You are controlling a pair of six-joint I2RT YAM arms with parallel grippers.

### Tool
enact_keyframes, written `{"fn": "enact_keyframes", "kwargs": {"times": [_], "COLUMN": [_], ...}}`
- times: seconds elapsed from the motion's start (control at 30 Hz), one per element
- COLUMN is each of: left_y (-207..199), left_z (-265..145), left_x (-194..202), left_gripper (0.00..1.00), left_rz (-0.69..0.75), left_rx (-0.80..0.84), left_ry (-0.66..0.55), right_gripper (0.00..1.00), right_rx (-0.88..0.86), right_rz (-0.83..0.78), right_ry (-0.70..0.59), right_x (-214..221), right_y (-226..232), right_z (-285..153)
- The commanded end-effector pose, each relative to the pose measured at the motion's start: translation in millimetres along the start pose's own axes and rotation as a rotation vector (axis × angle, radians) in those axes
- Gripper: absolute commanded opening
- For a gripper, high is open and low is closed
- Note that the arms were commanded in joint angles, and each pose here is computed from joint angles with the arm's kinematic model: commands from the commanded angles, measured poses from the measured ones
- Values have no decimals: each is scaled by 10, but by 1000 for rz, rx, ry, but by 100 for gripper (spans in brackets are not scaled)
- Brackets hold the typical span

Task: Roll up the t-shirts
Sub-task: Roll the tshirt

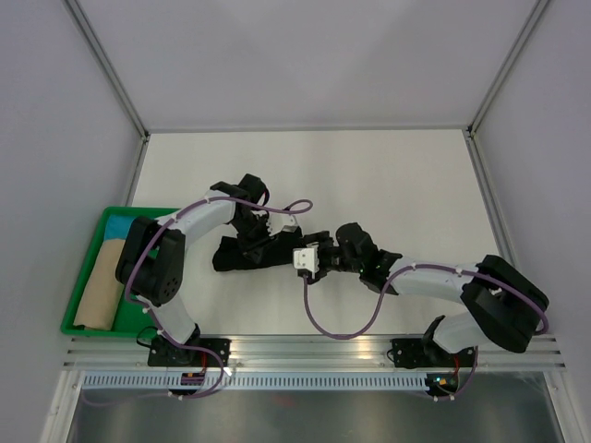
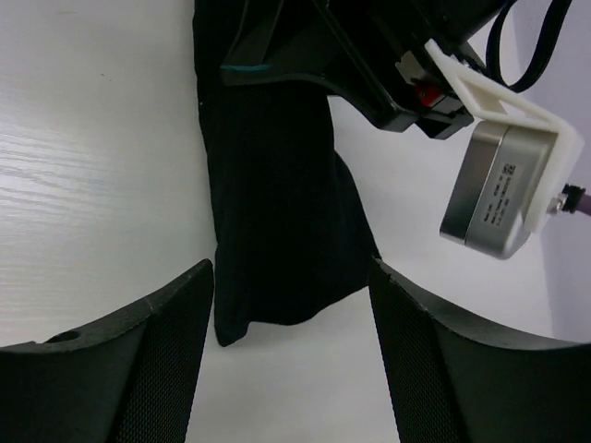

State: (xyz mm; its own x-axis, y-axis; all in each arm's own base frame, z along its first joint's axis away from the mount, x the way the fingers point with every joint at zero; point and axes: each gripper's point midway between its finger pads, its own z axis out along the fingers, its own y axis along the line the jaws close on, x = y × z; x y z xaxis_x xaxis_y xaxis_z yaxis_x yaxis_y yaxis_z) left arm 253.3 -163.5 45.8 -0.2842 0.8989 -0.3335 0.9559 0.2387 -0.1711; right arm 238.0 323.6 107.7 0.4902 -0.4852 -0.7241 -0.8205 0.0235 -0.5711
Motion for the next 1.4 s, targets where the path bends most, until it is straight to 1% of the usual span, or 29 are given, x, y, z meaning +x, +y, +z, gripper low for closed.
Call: {"fn": "enact_keyframes", "kwargs": {"times": [0.0,0.03,0.07,0.17,0.23,0.3,0.33,0.37,0.4,0.43,0.47,0.53,0.57,0.6,0.73,0.77,0.8,0.9,0.93,1.03,1.07,1.13,1.23,1.27,1.37], "left_y": [-121,-123,-126,-122,-110,-140,-151,-171,-171,-194,-200,-192,-197,-194,-123,-101,-107,-99,-71,-50,-26,18,46,51,86], "left_z": [-41,-42,-44,-34,-37,-42,-48,-55,-70,-85,-103,-135,-171,-195,-362,-376,-357,-323,-334,-452,-488,-512,-473,-473,-601], "left_x": [-50,-48,-37,-20,-34,-50,-61,-89,-107,-102,-113,-104,-82,-76,83,141,221,384,425,386,317,360,473,491,438], "left_gripper": [22,22,23,25,27,31,33,37,40,42,47,52,56,57,63,66,66,68,68,68,68,69,69,71,71], "left_rz": [54,57,60,66,65,65,66,66,71,69,72,77,77,80,15,1,-12,-48,-76,-144,-157,-197,-235,-246,-268], "left_rx": [53,54,55,57,56,71,77,88,90,99,99,93,89,86,84,76,77,84,87,134,150,157,163,162,123], "left_ry": [-30,-29,-24,-17,-17,-27,-31,-44,-49,-49,-53,-52,-47,-49,-60,-46,-28,-12,-24,-127,-177,-201,-186,-186,-233], "right_gripper": [74,74,74,73,73,69,58,53,49,42,39,35,34,34,26,25,25,20,17,13,12,12,11,11,10], "right_rx": [75,55,46,-16,-63,-81,-98,-105,-145,-155,-162,-164,-161,-153,-147,-148,-147,-151,-147,-154,-153,-153,-146,-142,-131], "right_rz": [-160,-157,-165,-151,-122,-99,-74,-67,-48,-40,-27,-3,28,44,88,97,114,128,133,145,146,151,165,170,193], "right_ry": [5,19,13,28,56,74,93,109,147,172,189,204,211,218,245,248,251,242,238,244,246,255,248,245,225], "right_x": [-40,22,-17,43,160,221,291,310,396,445,478,498,522,545,594,600,609,592,586,603,604,615,599,593,559], "right_y": [-253,-206,-243,-170,-66,-24,24,14,103,125,152,171,199,185,200,212,223,262,256,271,257,253,232,216,168], "right_z": [132,174,215,340,392,414,428,434,406,382,354,271,233,201,124,120,114,95,81,57,58,49,37,37,24]}}
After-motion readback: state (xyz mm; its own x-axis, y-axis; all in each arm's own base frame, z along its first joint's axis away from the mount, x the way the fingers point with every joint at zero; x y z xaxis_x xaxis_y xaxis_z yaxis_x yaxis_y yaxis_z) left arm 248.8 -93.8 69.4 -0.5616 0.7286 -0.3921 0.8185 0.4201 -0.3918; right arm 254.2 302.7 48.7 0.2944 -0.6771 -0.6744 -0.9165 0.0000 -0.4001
